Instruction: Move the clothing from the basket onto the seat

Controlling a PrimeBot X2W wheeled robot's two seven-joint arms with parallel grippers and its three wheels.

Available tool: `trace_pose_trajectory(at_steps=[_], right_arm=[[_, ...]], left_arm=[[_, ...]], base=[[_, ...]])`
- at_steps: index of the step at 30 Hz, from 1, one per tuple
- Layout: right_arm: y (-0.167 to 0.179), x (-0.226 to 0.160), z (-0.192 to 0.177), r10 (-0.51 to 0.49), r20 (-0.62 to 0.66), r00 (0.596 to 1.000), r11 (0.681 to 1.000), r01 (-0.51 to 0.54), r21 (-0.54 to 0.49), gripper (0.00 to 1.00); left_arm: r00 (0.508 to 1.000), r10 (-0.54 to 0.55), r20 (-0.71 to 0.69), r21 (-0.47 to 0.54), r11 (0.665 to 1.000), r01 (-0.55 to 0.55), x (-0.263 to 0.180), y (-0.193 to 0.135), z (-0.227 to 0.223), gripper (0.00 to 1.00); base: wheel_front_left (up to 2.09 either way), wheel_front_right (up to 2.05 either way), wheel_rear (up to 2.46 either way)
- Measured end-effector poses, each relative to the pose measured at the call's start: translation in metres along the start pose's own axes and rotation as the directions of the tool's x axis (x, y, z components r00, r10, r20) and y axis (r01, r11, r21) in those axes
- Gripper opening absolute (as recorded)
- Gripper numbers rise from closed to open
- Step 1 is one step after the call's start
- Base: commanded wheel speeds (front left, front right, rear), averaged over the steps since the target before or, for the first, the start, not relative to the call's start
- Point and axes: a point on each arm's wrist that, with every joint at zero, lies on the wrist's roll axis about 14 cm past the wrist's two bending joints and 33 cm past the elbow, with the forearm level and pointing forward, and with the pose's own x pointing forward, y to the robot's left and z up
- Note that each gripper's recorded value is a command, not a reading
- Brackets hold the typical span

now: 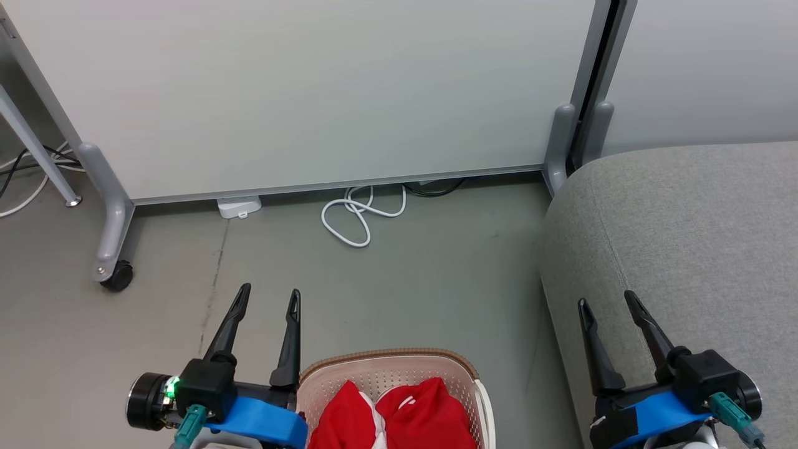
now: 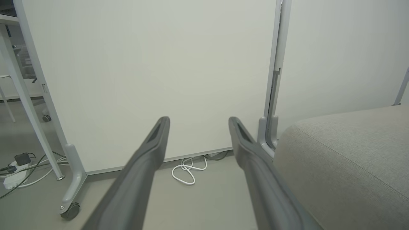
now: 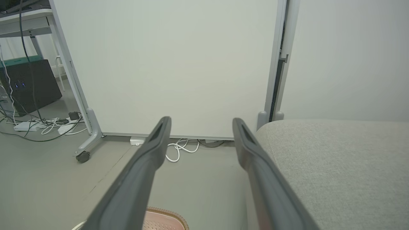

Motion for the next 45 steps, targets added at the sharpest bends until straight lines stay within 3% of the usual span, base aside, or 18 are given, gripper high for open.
trace_pose_trajectory(at_steps=[32,45], right_arm=[[0.002,-0.002,-0.010,0.007,-0.029,1.000,1.000,-0.007,0.002,1.00],[0.002,0.007,-0.012,0.012,-0.030,0.999,1.000,-0.011,0.006,1.00]], left_arm=[[0.999,-0.005,-0.038,-0.042,0.999,0.003,-0.003,-0.001,-0.013,1.00],[0.991,-0.079,-0.112,-0.012,0.997,0.078,0.016,-0.014,-0.037,1.00]], base=[[0.00,0.00,0.00],[0.00,0.00,0.00]])
